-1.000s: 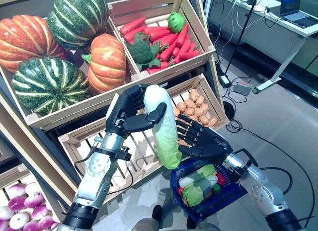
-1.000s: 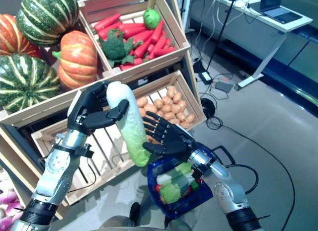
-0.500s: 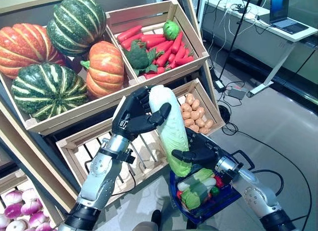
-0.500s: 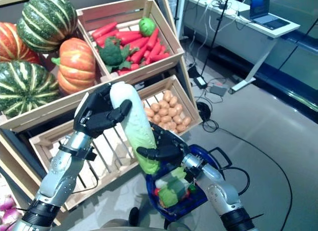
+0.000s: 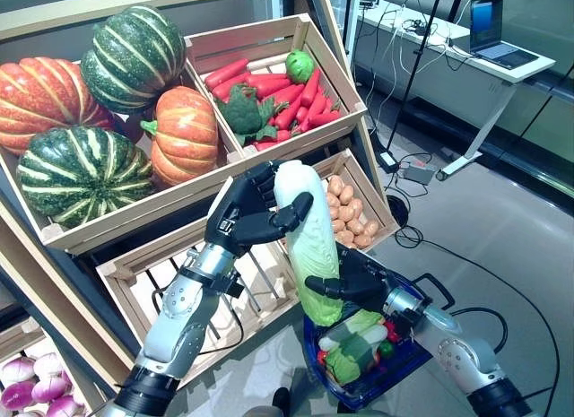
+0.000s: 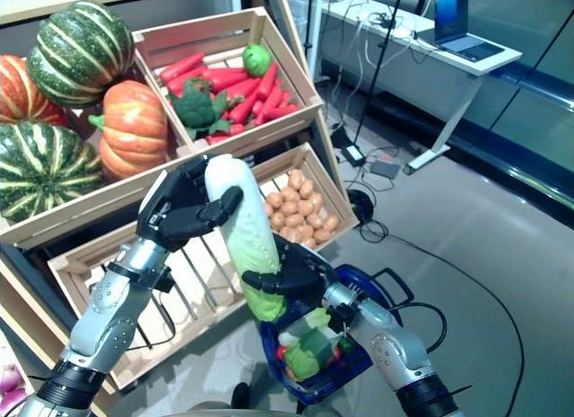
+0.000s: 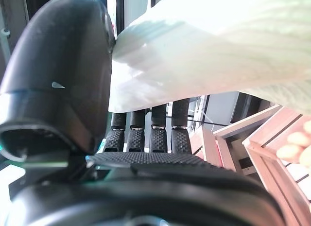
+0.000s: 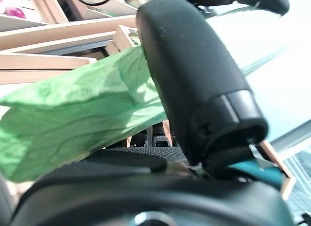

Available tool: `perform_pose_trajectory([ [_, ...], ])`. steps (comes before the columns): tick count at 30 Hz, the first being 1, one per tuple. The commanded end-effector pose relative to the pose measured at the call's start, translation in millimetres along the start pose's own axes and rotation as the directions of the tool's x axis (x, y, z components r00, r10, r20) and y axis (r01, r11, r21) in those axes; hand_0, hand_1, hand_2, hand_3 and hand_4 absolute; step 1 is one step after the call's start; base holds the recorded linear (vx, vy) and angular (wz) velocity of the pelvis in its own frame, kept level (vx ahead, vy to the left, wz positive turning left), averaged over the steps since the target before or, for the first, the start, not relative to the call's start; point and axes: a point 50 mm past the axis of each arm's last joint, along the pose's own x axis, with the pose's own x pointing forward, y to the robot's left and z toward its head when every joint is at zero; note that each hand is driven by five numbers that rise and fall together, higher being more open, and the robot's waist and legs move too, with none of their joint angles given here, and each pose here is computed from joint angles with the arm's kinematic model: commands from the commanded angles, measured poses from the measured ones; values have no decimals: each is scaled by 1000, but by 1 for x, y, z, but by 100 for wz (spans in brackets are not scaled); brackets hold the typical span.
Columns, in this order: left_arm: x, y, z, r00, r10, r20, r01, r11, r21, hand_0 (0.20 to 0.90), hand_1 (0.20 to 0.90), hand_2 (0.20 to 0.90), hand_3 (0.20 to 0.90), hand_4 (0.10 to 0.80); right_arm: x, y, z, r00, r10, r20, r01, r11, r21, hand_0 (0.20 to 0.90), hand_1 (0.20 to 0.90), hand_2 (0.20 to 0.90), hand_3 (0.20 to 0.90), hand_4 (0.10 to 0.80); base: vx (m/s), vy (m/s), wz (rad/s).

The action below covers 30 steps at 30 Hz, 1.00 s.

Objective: Put vegetables into the basket

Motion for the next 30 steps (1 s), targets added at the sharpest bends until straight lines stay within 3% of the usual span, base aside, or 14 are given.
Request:
perform_pose_trajectory([
  [1, 28, -37, 58, 909, -242, 339, 261, 965, -12, 300, 300, 300, 300, 400, 12, 13, 5, 983, 154, -96, -163, 983, -90, 900, 900, 900, 900, 800, 0, 0, 0],
  [3, 30, -38, 59, 907, -255, 334, 273, 962, -6, 300, 300, 300, 300, 400, 12, 13, 6, 981, 168, -102, -177, 980, -90, 900, 900, 900, 900, 800, 0, 0, 0],
  [4, 30, -39, 59, 906, -267, 329, 280, 960, 9, 300, 300, 300, 300, 400, 14, 13, 7, 979, 177, -100, -186, 979, -87, 575, 575, 575, 575, 584, 0, 0, 0],
  [5, 31, -39, 59, 906, -269, 328, 281, 960, 11, 300, 300, 300, 300, 400, 14, 13, 7, 979, 179, -100, -188, 978, -86, 575, 575, 575, 575, 584, 0, 0, 0],
  [6, 31, -39, 58, 905, -275, 324, 288, 958, 9, 300, 300, 300, 300, 400, 14, 13, 7, 979, 182, -97, -190, 978, -85, 392, 392, 392, 392, 461, 17, -7, -5],
  [7, 30, -39, 58, 905, -281, 318, 294, 956, 7, 300, 300, 300, 300, 400, 15, 13, 7, 980, 176, -91, -184, 979, -85, 300, 300, 300, 300, 400, 21, -8, -7],
  [22, 26, -40, 52, 911, -309, 274, 324, 946, -9, 300, 300, 300, 300, 400, 12, 18, 7, 982, 182, -54, -186, 980, -74, 300, 300, 300, 300, 400, 3, -3, -2],
  [23, 26, -40, 51, 913, -306, 268, 318, 948, -4, 342, 342, 342, 342, 428, 12, 18, 7, 982, 181, -46, -184, 980, -73, 300, 300, 300, 300, 400, 0, 0, 0],
  [24, 26, -39, 51, 916, -301, 265, 312, 950, 3, 502, 502, 502, 502, 535, 12, 18, 7, 983, 179, -39, -181, 981, -69, 300, 300, 300, 300, 400, 0, 0, 0],
  [25, 25, -38, 50, 920, -294, 261, 302, 953, 8, 900, 900, 900, 900, 800, 11, 18, 8, 984, 177, -25, -178, 982, -58, 300, 300, 300, 300, 400, 0, 0, 0],
  [30, 23, -28, 49, 941, -225, 254, 236, 972, -16, 900, 900, 900, 900, 800, 10, 14, 8, 990, 141, 28, -141, 990, -27, 300, 300, 300, 300, 400, 0, 0, 0],
])
